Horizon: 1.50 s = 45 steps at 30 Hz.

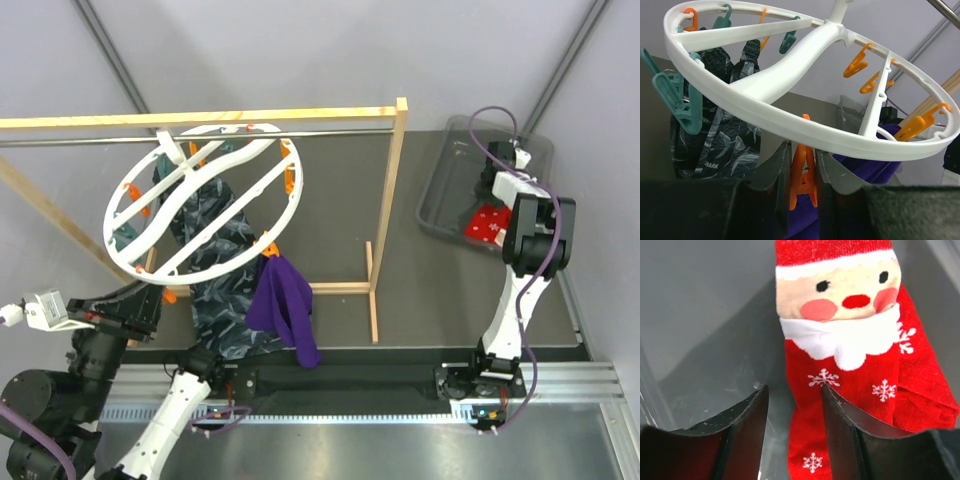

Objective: Clip the socks to the hanger
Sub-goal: Adjust the sock in the bin.

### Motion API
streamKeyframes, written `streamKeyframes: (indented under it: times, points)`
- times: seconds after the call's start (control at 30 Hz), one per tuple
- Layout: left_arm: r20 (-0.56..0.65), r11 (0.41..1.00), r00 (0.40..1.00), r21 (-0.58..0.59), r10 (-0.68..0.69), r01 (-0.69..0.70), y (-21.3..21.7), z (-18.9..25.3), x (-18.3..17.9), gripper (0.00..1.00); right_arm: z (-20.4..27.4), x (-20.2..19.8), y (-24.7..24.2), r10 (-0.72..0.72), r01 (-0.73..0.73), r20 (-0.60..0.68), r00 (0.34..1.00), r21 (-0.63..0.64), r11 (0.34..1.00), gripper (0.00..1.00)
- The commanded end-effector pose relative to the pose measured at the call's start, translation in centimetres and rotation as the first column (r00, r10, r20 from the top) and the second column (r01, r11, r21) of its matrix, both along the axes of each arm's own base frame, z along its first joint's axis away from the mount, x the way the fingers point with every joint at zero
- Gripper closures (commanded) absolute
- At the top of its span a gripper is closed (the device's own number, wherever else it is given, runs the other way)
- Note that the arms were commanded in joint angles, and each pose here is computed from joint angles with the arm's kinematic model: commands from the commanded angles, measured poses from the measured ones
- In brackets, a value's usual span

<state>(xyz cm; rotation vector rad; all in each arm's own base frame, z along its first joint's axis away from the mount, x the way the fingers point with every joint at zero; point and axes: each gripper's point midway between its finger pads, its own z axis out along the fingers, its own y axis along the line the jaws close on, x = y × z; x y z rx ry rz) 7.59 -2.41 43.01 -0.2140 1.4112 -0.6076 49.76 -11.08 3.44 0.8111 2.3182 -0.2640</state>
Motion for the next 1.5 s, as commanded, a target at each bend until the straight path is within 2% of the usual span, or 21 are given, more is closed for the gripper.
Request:
streamKeyframes:
  times: [0.0, 0.1, 0.13, 0.2, 0.23, 0.3, 0.4, 0.5, 0.53, 0.63, 0.8, 0.87, 1.03, 1.17, 1.3, 1.47]
  points:
    - [-0.013, 1.0, 1.0, 0.008, 0.021, -0.021, 0.3, -0.5, 0.4, 1.0, 0.8, 1.0, -1.7, -0.046, 0.047, 0.036, 0.998, -0.039, 0.998, 0.53]
    - [-0.017, 1.0, 1.0, 0.005, 0.022, -0.022, 0.2, -0.7, 0.6, 1.0, -0.8, 1.3, -1.7, -0.034, 0.034, 0.009, 0.999, -0.019, 0.999, 0.55]
    - [-0.02, 1.0, 1.0, 0.003, 0.02, -0.02, 0.2, -0.8, 0.6, 1.0, -0.8, 1.4, -1.8, -0.033, 0.033, 0.009, 0.999, -0.016, 0.999, 0.65]
    - [-0.026, 1.0, 0.999, -0.001, 0.02, -0.02, 0.1, -0.7, 0.8, 1.0, -0.9, 1.7, -1.8, -0.024, 0.024, 0.01, 1.0, -0.012, 1.0, 0.76]
    - [-0.03, 1.0, 1.0, 0.003, 0.01, -0.01, -0.1, -0.8, 0.9, 1.0, -0.3, 2.2, -2.0, -0.022, 0.022, 0.021, 1.0, -0.019, 1.0, 0.87]
    - [-0.031, 1.0, 0.999, 0.001, 0.005, -0.005, -0.2, -0.8, 0.8, 1.0, 0.9, 2.3, -2.1, -0.018, 0.019, 0.029, 0.999, -0.032, 0.999, 0.92]
    - [-0.037, 1.0, 0.999, -0.011, 0.006, -0.006, -0.2, -0.9, 0.9, 1.0, 3.6, 2.1, -1.9, -0.01, 0.013, 0.055, 0.998, -0.058, 0.998, 0.93]
    - [-0.048, 1.0, 0.999, -0.013, -0.007, 0.007, -0.6, -1.0, 1.1, 1.0, 8.7, 1.6, -1.5, -0.003, 0.015, 0.134, 0.991, -0.088, 0.996, 0.95]
    - [-0.048, 1.0, 0.999, -0.01, -0.013, 0.012, -0.7, -1.0, 1.0, 1.0, 11.7, 1.3, -0.9, 0.009, 0.009, 0.189, 0.982, -0.098, 0.995, 0.96]
    - [-0.038, 1.0, 0.999, -0.009, -0.009, 0.009, -0.6, -1.0, 1.0, 1.0, 14.8, -0.3, 1.2, 0.067, -0.045, 0.22, 0.973, -0.103, 0.994, 0.98]
    - [-0.028, 0.999, 0.999, -0.013, -0.034, 0.034, -1.0, -0.3, 0.9, 1.0, 17.4, -2.6, 5.0, 0.186, -0.179, 0.287, 0.94, -0.051, 0.983, 1.0]
    - [-0.031, 0.999, 0.999, -0.006, -0.041, 0.041, -1.2, -0.4, 0.9, 1.0, 16.3, -3.6, 5.9, 0.204, -0.209, 0.291, 0.934, -0.017, 0.978, 1.0]
    - [-0.024, 0.999, 0.999, -0.018, -0.044, 0.044, -1.0, -0.1, 0.4, 1.0, 15.6, -5.5, 6.6, 0.238, -0.24, 0.301, 0.923, -0.029, 0.97, 1.0]
    - [-0.019, 0.999, 0.999, -0.029, -0.027, 0.027, -0.5, -0.4, -0.1, 1.0, 14.1, -4.9, 9.9, 0.358, -0.4, 0.341, 0.869, 0.059, 0.915, 1.0]
    - [-0.021, 0.998, 0.999, -0.039, -0.049, 0.048, -0.9, -0.2, -0.2, 1.0, 10.6, -5.0, 8.5, 0.306, -0.329, 0.223, 0.925, 0.071, 0.942, 0.97]
    - [-0.023, 0.999, 0.999, -0.016, -0.046, 0.045, -0.9, -0.2, 0.0, 1.0, 6.3, -7.1, 6.5, 0.203, -0.21, 0.102, 0.974, 0.059, 0.976, 0.9]
